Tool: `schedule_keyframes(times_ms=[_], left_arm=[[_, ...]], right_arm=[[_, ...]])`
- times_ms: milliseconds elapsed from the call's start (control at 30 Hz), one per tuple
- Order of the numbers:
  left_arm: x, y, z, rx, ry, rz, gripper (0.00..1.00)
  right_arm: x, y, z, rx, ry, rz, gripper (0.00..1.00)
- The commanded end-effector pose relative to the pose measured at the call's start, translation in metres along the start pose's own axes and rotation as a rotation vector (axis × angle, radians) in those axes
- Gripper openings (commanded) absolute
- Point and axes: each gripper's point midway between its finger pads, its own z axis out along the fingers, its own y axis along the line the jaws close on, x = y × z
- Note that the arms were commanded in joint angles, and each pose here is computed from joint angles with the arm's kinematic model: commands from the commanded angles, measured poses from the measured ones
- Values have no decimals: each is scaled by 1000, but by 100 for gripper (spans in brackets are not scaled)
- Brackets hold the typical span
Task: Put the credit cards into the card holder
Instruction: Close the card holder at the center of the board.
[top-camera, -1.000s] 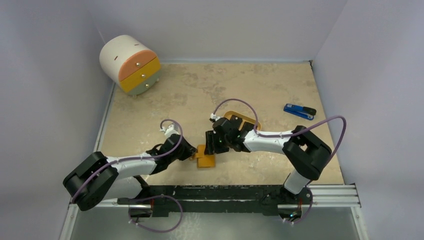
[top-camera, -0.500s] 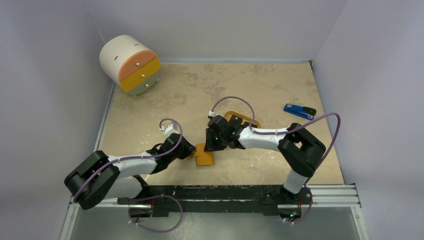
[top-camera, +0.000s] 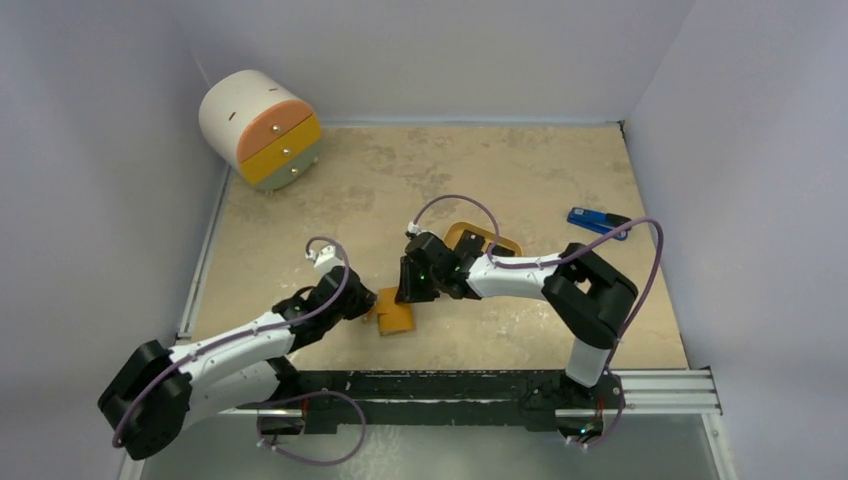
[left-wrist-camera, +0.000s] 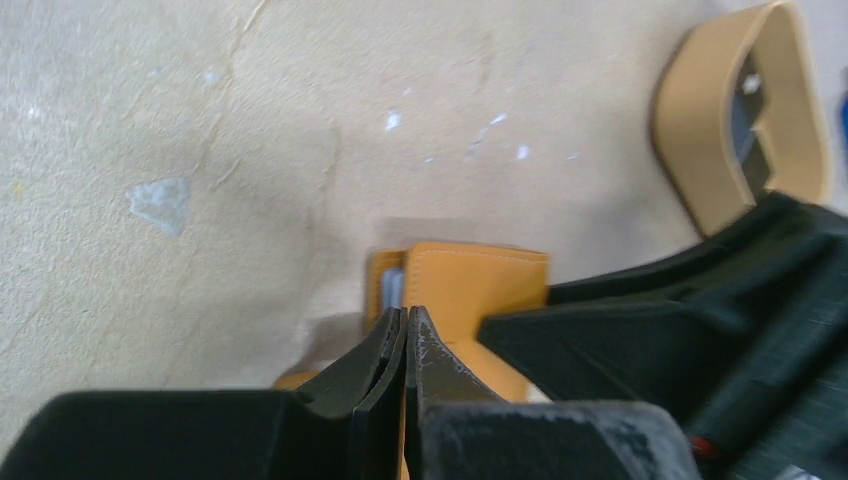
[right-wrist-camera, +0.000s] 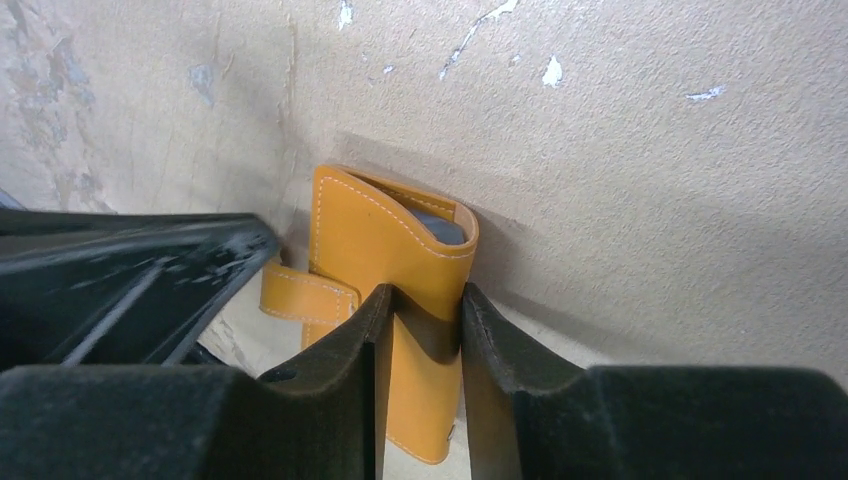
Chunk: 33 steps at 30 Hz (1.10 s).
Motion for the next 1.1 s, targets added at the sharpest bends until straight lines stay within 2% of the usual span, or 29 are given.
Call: schedule_keyframes(times_ms=[0, 133, 233, 367, 633, 1067], left_arm=[[-29, -26, -21, 53, -76, 17, 1], [-34, -49, -32, 158, -75, 2, 7], [-16, -59, -28, 216, 11, 12, 4], [8, -49, -15, 195, 102, 32, 0], [32, -16, -3, 110, 163, 62, 0], [38, 31, 5, -43, 132, 57, 0]], right_arm=[[29, -36, 9, 140, 84, -21, 32], [28, -34, 11, 139, 83, -22, 37], [27, -33, 11, 134, 82, -17, 44], [26, -29, 11, 120, 81, -9, 52], [25, -24, 7, 98, 78, 0, 54], [35, -11, -21, -10, 97, 102, 57]])
